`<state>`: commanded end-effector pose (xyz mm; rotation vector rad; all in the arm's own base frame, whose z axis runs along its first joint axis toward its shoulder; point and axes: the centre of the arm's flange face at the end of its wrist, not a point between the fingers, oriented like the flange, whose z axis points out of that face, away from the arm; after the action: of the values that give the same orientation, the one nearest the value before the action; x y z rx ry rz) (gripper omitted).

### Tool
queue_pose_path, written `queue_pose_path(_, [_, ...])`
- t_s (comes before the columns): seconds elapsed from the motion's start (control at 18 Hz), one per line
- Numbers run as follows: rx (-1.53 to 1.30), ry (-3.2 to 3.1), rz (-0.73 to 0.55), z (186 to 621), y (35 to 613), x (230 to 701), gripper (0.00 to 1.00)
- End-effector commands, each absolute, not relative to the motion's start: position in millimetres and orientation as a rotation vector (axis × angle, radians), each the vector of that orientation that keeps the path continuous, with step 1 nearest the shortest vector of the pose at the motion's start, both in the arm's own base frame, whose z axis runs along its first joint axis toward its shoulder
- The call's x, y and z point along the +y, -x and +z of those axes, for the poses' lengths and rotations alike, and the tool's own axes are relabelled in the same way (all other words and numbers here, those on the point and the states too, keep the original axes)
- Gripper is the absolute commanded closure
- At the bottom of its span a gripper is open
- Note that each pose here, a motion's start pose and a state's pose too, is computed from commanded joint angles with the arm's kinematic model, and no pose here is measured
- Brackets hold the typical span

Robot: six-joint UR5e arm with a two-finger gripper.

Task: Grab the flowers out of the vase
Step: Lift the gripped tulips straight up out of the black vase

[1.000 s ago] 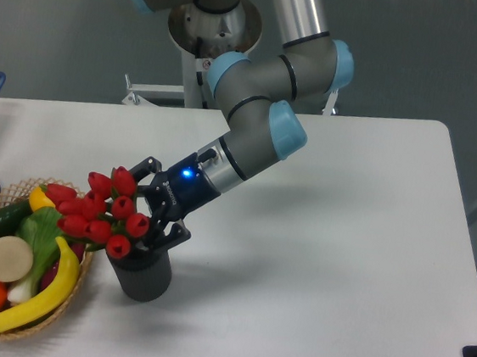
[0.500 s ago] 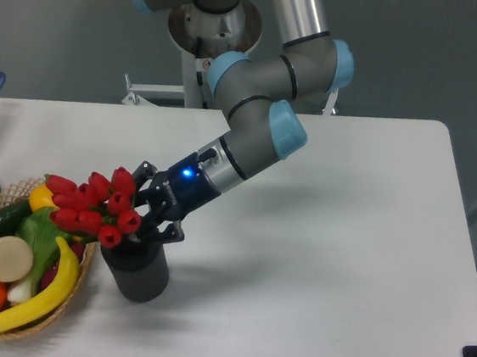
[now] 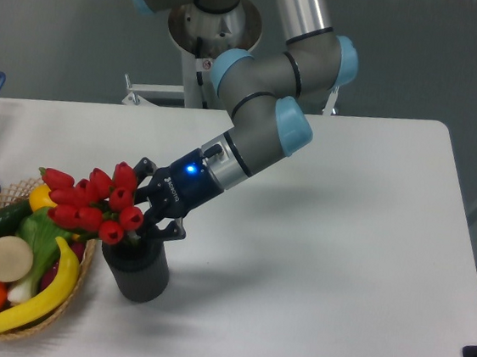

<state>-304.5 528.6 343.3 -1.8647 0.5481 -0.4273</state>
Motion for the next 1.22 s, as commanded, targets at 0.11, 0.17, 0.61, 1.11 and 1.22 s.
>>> queue_pose_path(0.11, [0.521, 1.87, -0.429, 362.0, 304.4, 528.5, 0.58])
queue_pose_path(0.17, [0.52, 1.868, -0.428, 364.6, 304.2, 528.3, 0.58])
queue_pose_path(0.61, [0.436, 1.86, -0.447, 425.8, 300.5, 527.4, 0.58])
queue_pose_path(1.11, [0.358, 1.832, -0.468, 511.4, 289.4, 525.1, 0.58])
queue_pose_path(1.22, [0.358, 1.827, -0.458, 521.0, 291.2, 525.5, 0.58])
